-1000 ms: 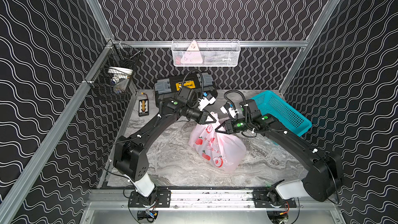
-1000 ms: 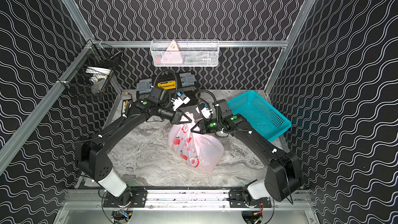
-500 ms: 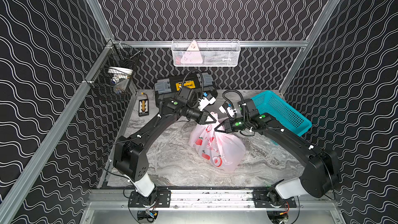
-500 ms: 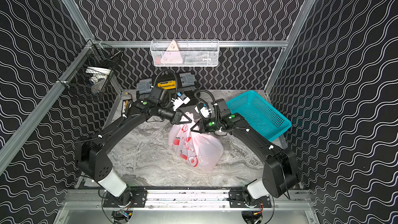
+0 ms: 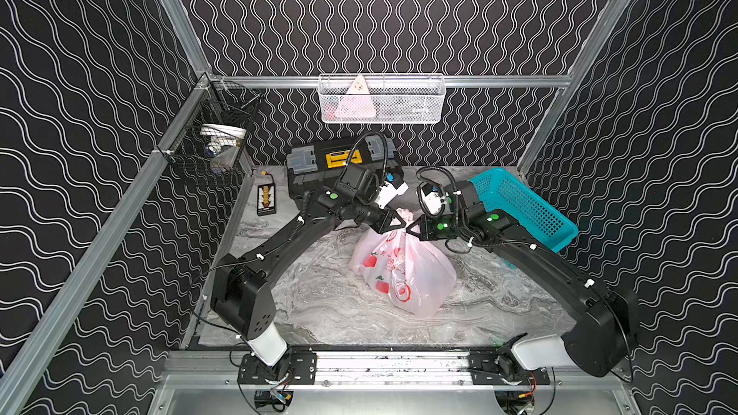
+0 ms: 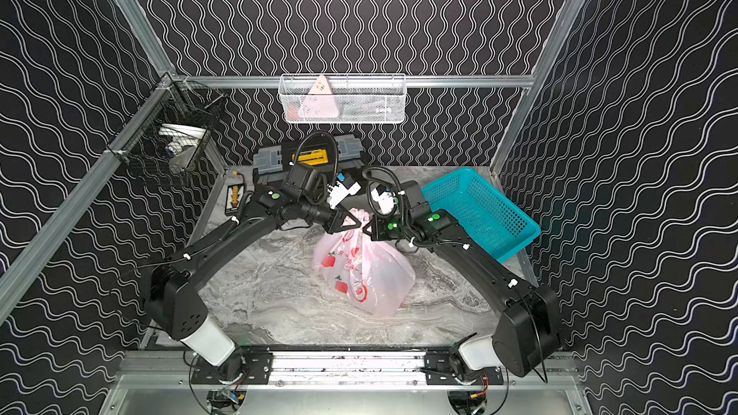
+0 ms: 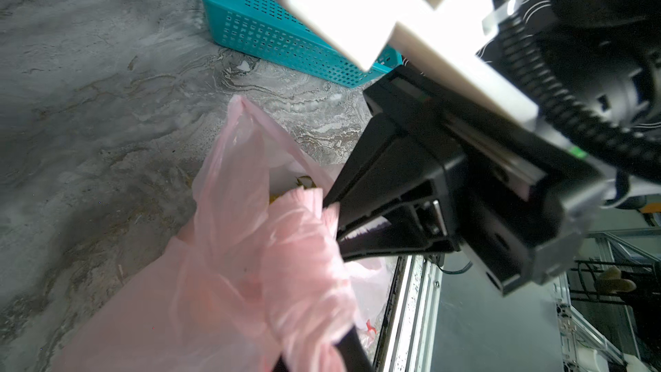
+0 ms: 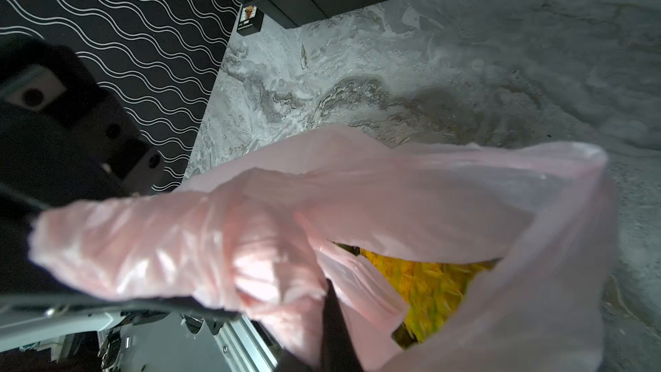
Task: Place the pineapple into a plastic bag & tie a knot
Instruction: Cross the plastic bag at the center of the board.
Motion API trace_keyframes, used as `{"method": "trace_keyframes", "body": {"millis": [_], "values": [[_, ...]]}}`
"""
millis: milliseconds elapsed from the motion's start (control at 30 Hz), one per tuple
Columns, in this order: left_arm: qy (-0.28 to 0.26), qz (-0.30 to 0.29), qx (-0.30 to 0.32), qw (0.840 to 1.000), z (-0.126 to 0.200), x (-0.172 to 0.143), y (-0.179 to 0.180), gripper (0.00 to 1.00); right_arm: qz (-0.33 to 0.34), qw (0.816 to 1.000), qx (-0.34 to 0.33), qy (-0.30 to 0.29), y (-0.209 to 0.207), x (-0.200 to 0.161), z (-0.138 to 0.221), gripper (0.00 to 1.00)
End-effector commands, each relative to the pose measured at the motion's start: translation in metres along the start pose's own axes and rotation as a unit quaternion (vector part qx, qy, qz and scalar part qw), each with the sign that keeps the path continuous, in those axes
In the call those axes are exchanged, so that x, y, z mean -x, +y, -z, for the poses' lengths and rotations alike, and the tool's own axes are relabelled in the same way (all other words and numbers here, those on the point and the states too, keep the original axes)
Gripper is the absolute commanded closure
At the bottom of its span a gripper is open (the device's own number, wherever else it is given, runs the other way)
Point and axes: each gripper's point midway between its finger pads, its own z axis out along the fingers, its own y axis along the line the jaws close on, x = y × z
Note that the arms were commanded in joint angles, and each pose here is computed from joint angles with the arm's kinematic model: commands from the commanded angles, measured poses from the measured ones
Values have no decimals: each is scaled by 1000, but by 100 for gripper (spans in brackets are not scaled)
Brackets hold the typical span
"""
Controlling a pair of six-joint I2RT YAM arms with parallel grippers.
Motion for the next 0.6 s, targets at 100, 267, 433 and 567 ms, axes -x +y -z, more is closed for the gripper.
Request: {"method": "trace_keyframes", "body": {"millis": [100,267,433,567], "values": [[32,76,-19,996,5,-20,-12,100,-46,983,-132,-120,-48,41,15,100],[-11,97,-75,992,5,-6,-34,100,-60,976,-118,-172,-45,61,15,100],[-36,124,-117,985,2,5,-49,100,-69,972,-56,-216,-30,73,9,100],[-72,138,-167,974,5,21,-63,100,-65,968,22,-243,-9,79,7,100]]}}
